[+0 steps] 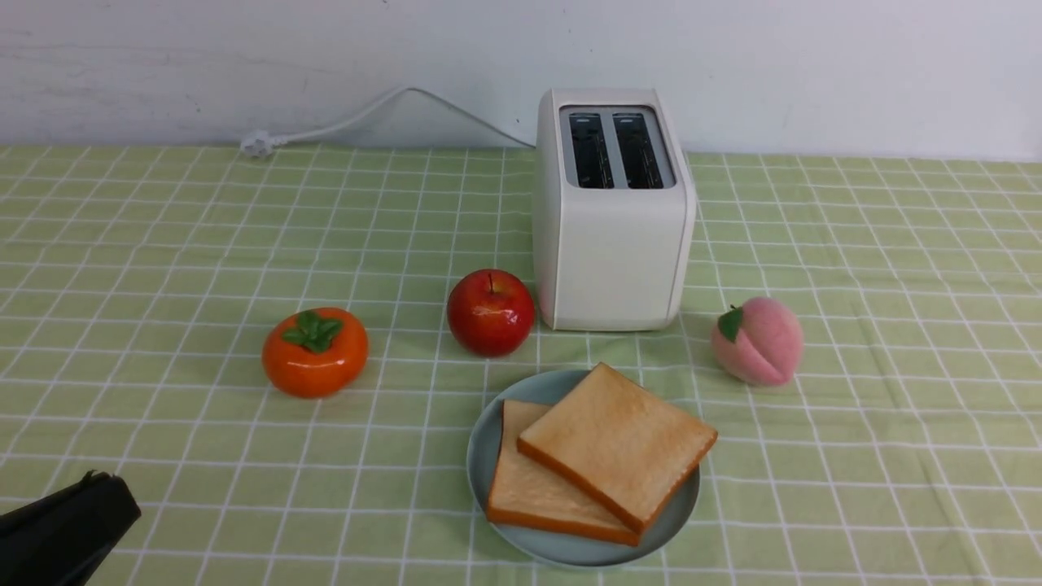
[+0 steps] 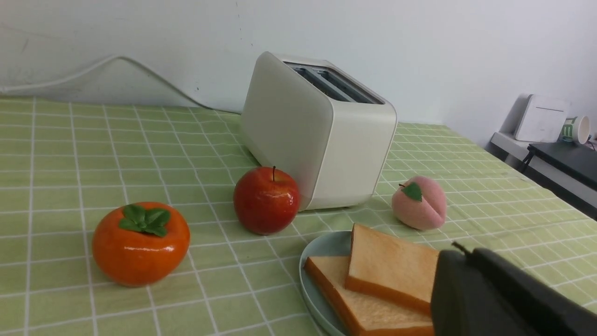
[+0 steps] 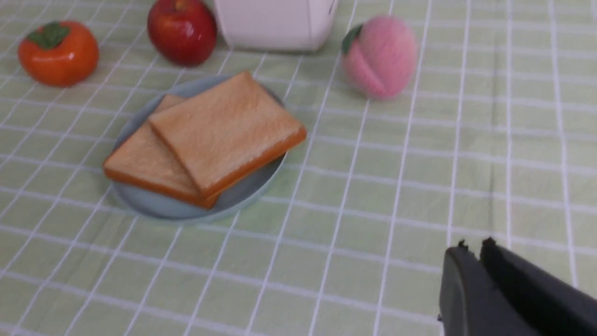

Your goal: Take toasted bread from bread machine on green coffee tablecloth place on plate.

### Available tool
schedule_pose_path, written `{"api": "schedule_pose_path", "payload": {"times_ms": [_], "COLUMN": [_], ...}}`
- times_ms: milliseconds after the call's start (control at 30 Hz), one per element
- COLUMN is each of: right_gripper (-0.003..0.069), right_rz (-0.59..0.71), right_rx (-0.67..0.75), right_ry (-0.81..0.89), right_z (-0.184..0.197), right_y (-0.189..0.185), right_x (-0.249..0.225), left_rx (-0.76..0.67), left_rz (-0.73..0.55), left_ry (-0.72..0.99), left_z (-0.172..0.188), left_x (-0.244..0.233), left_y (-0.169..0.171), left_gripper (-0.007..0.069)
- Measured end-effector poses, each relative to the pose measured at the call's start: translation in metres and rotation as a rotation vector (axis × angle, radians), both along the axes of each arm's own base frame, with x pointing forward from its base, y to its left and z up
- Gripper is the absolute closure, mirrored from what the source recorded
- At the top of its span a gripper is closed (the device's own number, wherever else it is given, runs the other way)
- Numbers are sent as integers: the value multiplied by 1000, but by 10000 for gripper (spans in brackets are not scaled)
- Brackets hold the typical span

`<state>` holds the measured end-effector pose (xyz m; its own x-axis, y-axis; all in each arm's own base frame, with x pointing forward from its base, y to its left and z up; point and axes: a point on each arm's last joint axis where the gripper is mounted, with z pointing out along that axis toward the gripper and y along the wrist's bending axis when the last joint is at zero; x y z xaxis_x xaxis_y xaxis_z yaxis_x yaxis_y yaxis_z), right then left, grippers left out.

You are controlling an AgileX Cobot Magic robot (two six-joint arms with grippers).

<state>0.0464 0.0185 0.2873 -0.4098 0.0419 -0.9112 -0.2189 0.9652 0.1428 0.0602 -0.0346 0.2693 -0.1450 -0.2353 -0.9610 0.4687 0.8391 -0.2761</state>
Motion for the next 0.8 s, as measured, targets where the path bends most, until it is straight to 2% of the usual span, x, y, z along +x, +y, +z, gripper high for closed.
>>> {"api": "schedule_pose_path", "payload": {"times_ms": [100,133,167,233,300,800], "right_gripper": [628,642,643,662,671,674], "right_rz": [-35,-57,-62,-86,-83,-90], "right_rx": [-12,-11,-8,-9,-22,-65], "right_ry": [-99,-138,-150,-155,-106,-100], "right_z": [-27,-55,-57,-95,-112,-114], "right_y": [-3,-4,-4,-6,-6,-7], "right_x": [2,2,2,4,5,4], "left_rx": [0,0,0,0,0,8], "left_rz": [0,0,0,0,0,-4], "left_ry": [0,0,0,0,0,14], "left_z": [0,0,0,0,0,-1], "left_x": [0,0,0,0,0,0], "left_y": [0,0,0,0,0,0], "left_gripper": [638,637,637,635,634,621]}}
